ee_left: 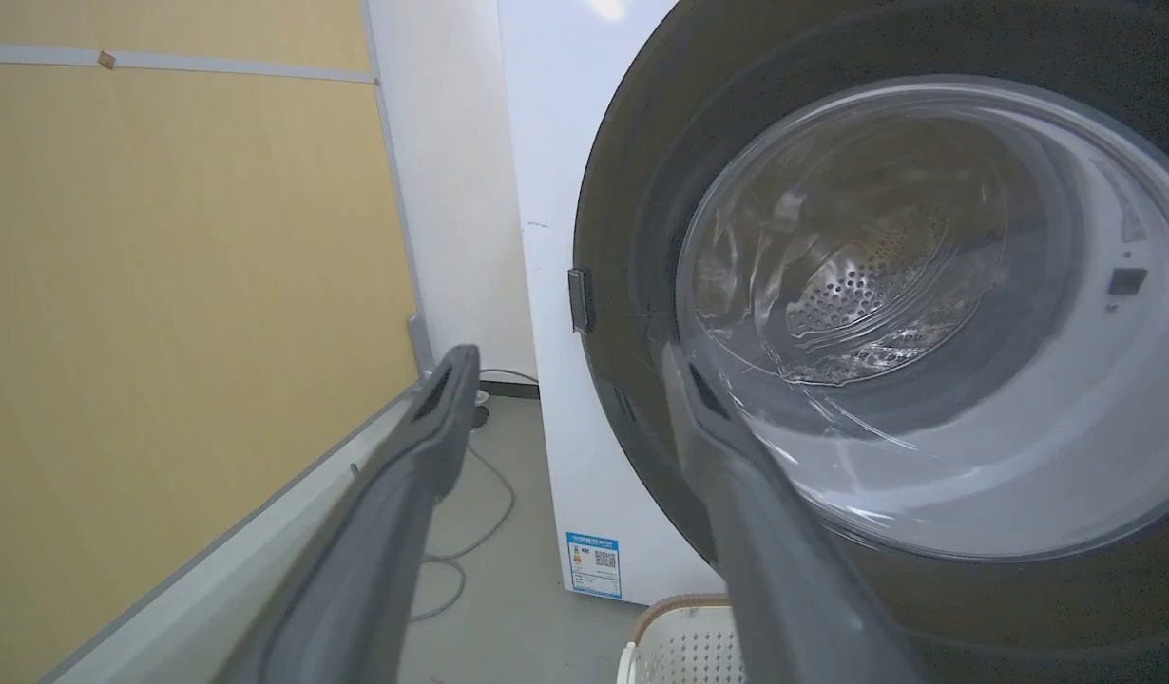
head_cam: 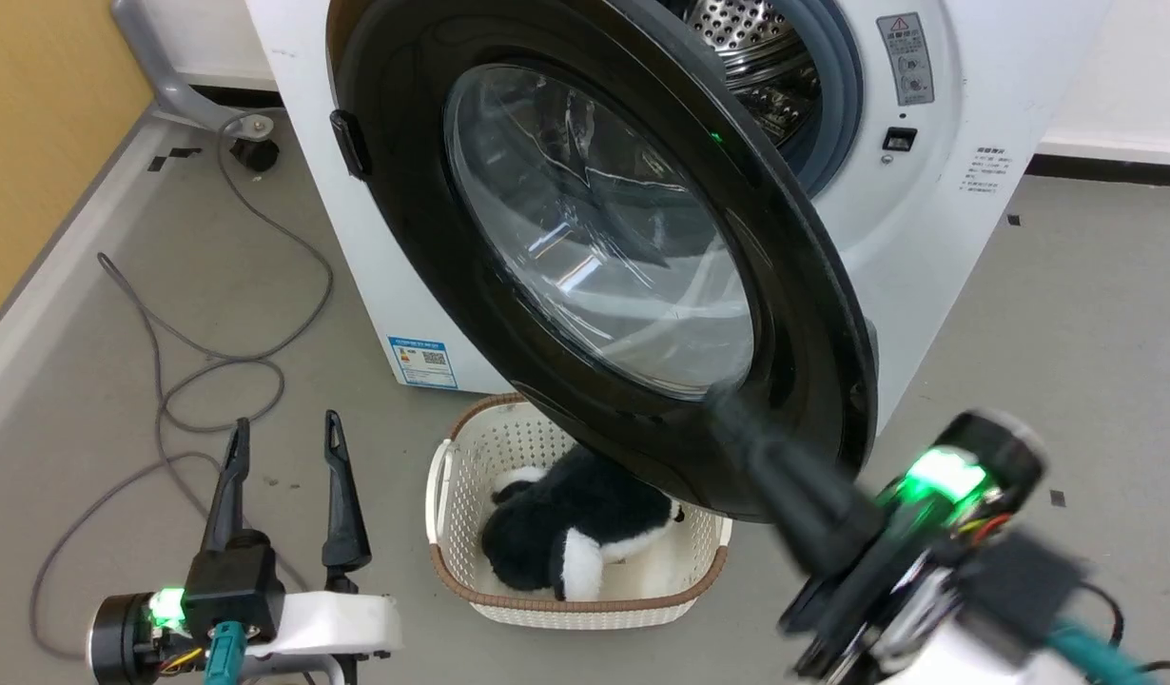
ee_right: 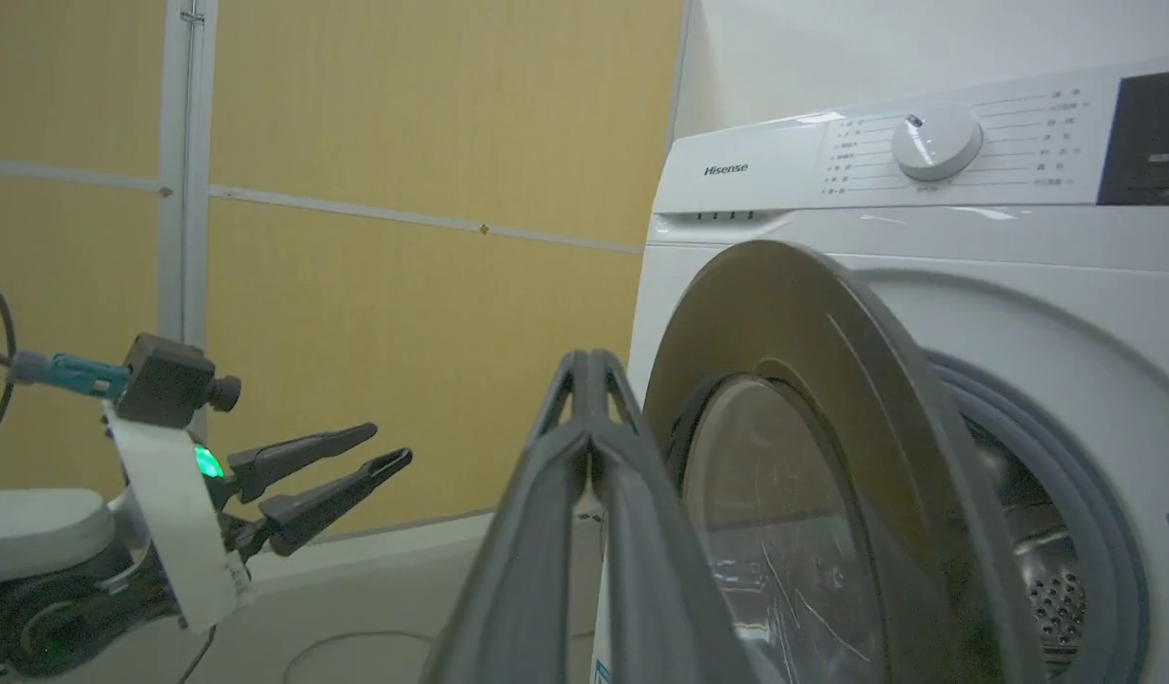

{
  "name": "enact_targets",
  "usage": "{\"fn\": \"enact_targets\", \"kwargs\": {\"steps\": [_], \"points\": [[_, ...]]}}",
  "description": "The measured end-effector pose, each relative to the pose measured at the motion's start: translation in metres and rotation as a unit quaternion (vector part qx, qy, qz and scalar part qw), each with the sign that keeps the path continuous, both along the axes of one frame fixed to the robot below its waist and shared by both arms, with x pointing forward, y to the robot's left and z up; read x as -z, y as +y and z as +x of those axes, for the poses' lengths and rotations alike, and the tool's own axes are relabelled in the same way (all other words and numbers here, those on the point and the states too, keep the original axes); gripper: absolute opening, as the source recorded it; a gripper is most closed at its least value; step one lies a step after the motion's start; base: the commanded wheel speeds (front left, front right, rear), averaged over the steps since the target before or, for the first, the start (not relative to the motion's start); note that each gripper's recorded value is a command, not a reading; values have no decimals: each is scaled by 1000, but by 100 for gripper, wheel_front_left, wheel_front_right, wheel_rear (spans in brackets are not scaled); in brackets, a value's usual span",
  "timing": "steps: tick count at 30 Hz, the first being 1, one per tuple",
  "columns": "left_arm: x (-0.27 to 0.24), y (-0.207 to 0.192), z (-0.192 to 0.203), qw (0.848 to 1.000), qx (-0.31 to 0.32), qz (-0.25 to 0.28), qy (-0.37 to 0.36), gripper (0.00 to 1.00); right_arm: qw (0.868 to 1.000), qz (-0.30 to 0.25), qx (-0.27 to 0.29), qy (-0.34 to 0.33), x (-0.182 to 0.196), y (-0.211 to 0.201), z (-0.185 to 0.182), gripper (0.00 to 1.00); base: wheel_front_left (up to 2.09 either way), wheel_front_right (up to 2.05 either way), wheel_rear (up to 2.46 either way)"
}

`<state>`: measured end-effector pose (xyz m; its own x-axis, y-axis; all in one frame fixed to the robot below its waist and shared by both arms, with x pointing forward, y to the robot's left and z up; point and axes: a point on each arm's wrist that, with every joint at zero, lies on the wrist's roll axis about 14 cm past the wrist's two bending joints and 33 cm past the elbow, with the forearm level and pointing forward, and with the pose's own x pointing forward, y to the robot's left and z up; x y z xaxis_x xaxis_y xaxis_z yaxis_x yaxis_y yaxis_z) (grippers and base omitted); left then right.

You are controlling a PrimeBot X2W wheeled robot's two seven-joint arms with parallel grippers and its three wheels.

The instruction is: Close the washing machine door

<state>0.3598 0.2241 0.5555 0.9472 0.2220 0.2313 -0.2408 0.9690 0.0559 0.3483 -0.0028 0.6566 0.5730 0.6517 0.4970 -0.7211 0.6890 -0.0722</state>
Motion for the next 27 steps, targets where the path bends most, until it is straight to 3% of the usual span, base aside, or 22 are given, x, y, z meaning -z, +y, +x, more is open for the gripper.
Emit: {"fn": "enact_targets", "kwargs": {"steps": [3,10,18,27], "points": [[2,-3,2,1000,4,-1,3,100,998,-59,-7,29,38,8,2,0,0,0,0],[9,-9,9,1000,14,-1,13,100,988,-117,43,95,95,-17,28,0,0,0,0],[13,-20,23,999,29,-2,17,100,968,-145,116,167,145,-59,59,0,0,0,0],[22,-27,37,999,41,-1,28,100,953,-130,186,200,162,-96,101,0,0,0,0]]}}
